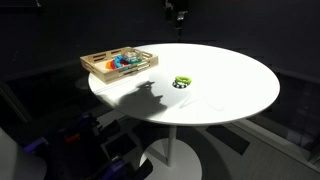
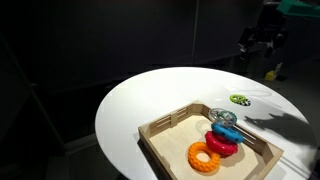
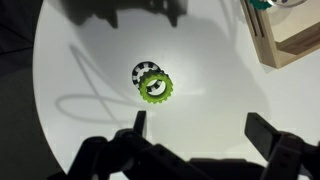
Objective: Put the green circular object on the wooden tray
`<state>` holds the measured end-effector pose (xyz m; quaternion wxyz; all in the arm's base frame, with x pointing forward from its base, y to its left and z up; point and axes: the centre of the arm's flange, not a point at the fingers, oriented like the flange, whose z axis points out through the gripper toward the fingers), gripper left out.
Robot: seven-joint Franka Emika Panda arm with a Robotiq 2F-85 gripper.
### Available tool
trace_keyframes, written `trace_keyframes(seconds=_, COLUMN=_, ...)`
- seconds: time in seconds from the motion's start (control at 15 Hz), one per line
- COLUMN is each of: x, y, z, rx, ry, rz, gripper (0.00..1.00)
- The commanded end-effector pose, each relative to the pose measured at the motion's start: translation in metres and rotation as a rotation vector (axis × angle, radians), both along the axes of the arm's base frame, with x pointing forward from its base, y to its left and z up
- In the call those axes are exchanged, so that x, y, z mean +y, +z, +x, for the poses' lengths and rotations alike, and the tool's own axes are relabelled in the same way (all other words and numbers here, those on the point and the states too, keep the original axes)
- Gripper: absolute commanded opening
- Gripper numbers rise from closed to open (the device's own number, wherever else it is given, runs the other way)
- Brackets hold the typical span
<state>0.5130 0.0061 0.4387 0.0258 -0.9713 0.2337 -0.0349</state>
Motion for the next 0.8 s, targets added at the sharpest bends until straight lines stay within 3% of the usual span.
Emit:
trace_keyframes(seconds=0.0, x=0.000, y=-0.037, z=0.014, rx=-0.024, ry=-0.045, rz=-0.041, gripper=1.00)
trace_keyframes(seconds=0.73, x=-0.011, y=-0.132, z=0.026, rx=-0.023, ry=-0.033, rz=-0.087, gripper=1.00)
